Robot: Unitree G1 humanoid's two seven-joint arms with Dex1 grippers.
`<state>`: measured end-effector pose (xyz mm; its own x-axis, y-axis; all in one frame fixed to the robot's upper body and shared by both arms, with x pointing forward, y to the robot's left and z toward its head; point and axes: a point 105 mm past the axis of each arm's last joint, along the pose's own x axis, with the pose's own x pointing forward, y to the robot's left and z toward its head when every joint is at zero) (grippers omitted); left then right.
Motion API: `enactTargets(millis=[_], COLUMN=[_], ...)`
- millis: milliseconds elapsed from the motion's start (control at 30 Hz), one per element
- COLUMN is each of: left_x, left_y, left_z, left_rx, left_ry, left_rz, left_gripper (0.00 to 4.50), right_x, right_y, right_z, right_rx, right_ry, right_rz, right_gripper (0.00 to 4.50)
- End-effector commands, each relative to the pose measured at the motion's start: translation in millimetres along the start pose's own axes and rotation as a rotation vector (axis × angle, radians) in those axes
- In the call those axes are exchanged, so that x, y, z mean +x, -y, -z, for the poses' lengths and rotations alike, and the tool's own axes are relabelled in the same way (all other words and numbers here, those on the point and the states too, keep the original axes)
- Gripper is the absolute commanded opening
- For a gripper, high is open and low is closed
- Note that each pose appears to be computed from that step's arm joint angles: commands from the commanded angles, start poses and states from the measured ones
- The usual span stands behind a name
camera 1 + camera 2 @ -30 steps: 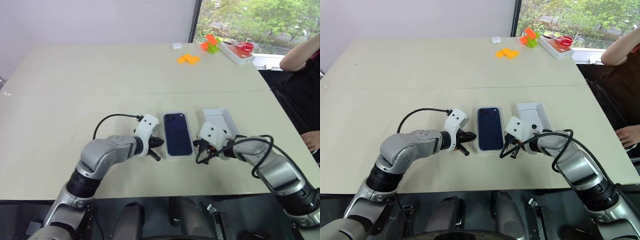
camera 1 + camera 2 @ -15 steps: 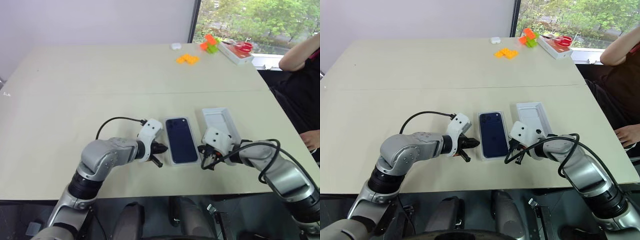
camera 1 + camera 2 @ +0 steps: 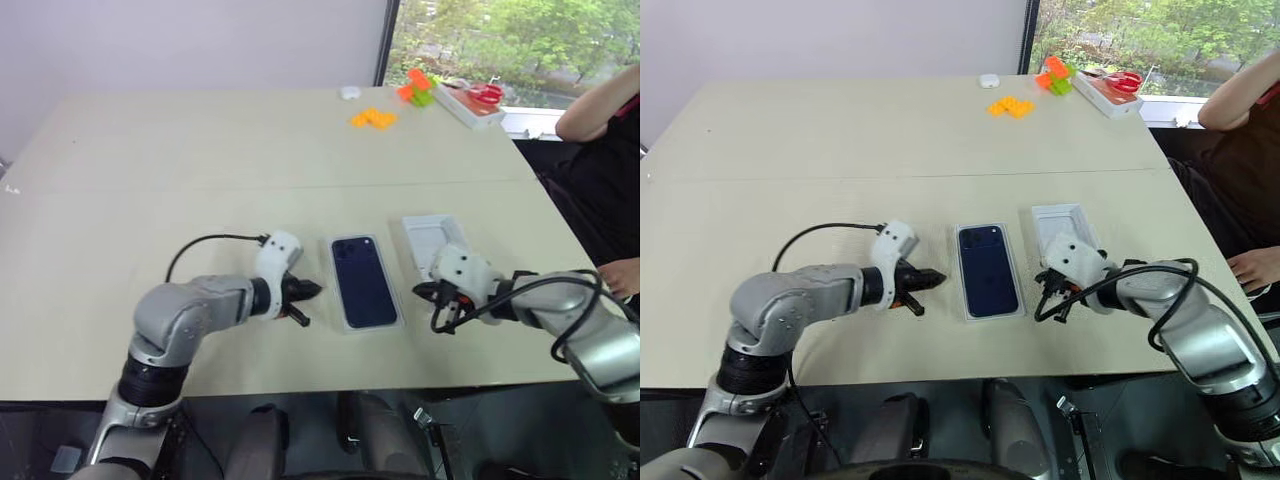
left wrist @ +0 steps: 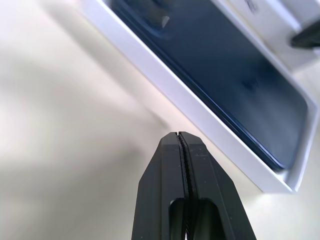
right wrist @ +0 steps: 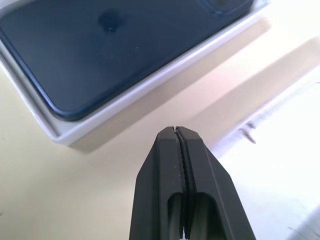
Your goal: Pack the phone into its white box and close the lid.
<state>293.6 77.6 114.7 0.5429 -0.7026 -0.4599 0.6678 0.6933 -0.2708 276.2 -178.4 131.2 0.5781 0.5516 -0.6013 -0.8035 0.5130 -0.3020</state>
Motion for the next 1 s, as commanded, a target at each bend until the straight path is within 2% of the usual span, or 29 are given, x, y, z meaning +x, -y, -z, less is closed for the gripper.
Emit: enactTargets(millis=[33, 67, 167, 267, 367, 433, 633, 933, 1000], left_x=[-17.3, -21.7, -27.9, -31.2, -39.0, -43.6, -58.5, -57.7, -57.1], left_y=[-6.3, -6.5, 1.3, 8.1, 20.1, 26.3, 37.6, 39.5, 39.0], left_z=[-19.5, -23.4, -21.5, -17.1, -7.2, -3.6, 2.1, 2.7, 2.0], left_rx=[0.078, 0.134, 0.291, 0.382, 0.56, 0.621, 0.644, 0.654, 0.652], left_ry=[0.11, 0.134, 0.149, 0.156, 0.164, 0.188, 0.221, 0.239, 0.245], left_rz=[-0.027, -0.031, 0.012, 0.064, 0.147, 0.192, 0.326, 0.321, 0.314], left_gripper=[0.0, 0.0, 0.0, 0.0, 0.0, 0.0, 0.0, 0.0, 0.0], right_x=[-14.2, -14.9, -11.4, -8.3, 1.1, 6.1, 20.0, 29.2, 31.2], right_y=[13.7, 19.7, 38.9, 44.6, 47.6, 45.3, 34.6, 29.4, 27.2], right_z=[-23.1, -26.9, -28.0, -27.1, -24.9, -23.6, -13.2, -0.6, -2.1], right_rx=[0.057, 0.084, 0.189, 0.252, 0.428, 0.488, 0.511, 0.604, 0.617], right_ry=[0.068, 0.072, 0.027, -0.031, -0.109, -0.14, -0.198, -0.226, -0.22], right_rz=[0.035, 0.061, 0.179, 0.229, 0.252, 0.246, 0.231, 0.233, 0.225], right_gripper=[0.59, 0.92, 2.36, 2.36, 2.36, 2.36, 2.36, 2.36, 1.53])
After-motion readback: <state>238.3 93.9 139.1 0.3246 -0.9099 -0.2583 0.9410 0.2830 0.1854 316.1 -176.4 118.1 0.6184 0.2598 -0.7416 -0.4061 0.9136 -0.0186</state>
